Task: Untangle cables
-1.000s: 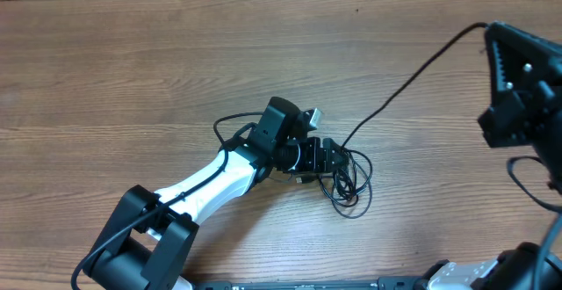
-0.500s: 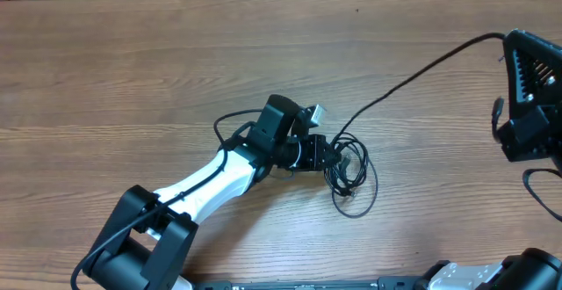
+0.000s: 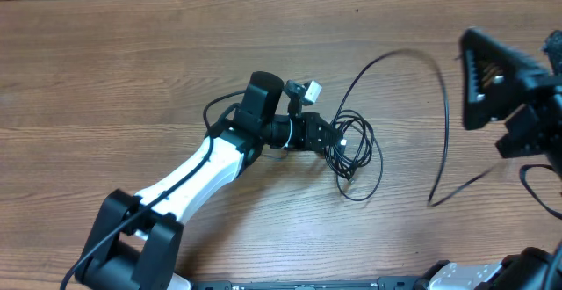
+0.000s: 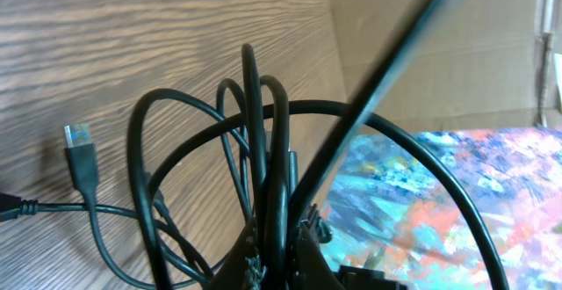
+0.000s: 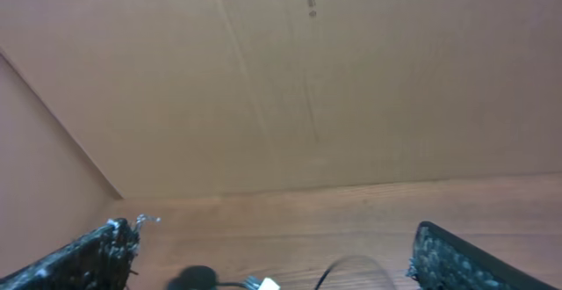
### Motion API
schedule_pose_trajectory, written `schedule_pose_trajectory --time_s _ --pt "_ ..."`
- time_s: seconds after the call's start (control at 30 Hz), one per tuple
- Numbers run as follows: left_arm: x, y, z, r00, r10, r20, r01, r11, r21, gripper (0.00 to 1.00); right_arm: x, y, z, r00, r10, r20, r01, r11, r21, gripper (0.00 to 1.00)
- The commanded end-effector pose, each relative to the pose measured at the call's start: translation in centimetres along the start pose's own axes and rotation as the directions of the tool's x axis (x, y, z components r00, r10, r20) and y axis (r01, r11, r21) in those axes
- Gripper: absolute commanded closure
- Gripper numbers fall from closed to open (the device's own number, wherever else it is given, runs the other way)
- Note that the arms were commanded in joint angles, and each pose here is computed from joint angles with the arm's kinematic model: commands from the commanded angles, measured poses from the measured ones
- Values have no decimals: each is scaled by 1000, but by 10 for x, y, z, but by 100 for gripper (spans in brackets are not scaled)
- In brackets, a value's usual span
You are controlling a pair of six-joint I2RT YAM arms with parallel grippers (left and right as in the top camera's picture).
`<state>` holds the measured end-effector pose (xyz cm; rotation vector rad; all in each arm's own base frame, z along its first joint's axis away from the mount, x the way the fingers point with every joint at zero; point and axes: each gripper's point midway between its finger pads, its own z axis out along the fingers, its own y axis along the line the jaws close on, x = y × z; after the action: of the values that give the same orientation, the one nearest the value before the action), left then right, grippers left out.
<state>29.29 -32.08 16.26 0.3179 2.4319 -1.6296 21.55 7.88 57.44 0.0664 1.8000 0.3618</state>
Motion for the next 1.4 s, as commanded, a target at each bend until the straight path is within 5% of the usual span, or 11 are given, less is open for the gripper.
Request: schedule_pose_trajectory --time_s 0.0,0.33,0.57,0.83,1.07,1.13,1.27,1.37 --pt "-14 -48 -23 989 139 51 -142 987 75 96 9 0 15 998 -53 -40 54 998 36 0" --pt "-64 -66 -122 923 200 328 -210 978 -6 96 96 10 69 934 65 -351 -21 992 126 0" --pt "-84 -49 -169 862 135 489 -77 988 -137 96 203 43 106 724 99 -683 -55 995 86 0" --pt "-84 -52 -172 860 38 508 6 996 -85 96 264 60 127 603 94 -792 -94 994 47 0" --pt "-80 -56 -169 870 -20 493 46 998 -41 96 274 71 141 606 92 -790 -134 991 13 1" --pt "-78 -57 -168 876 -32 481 51 998 -26 96 273 73 144 611 92 -786 -137 990 10 15" --pt "-74 -61 -166 889 -35 457 42 999 -5 96 270 76 148 626 92 -774 -149 989 -2 75" --pt "-72 -64 -165 895 -36 444 37 999 5 96 267 79 150 636 93 -767 -156 988 -10 94"
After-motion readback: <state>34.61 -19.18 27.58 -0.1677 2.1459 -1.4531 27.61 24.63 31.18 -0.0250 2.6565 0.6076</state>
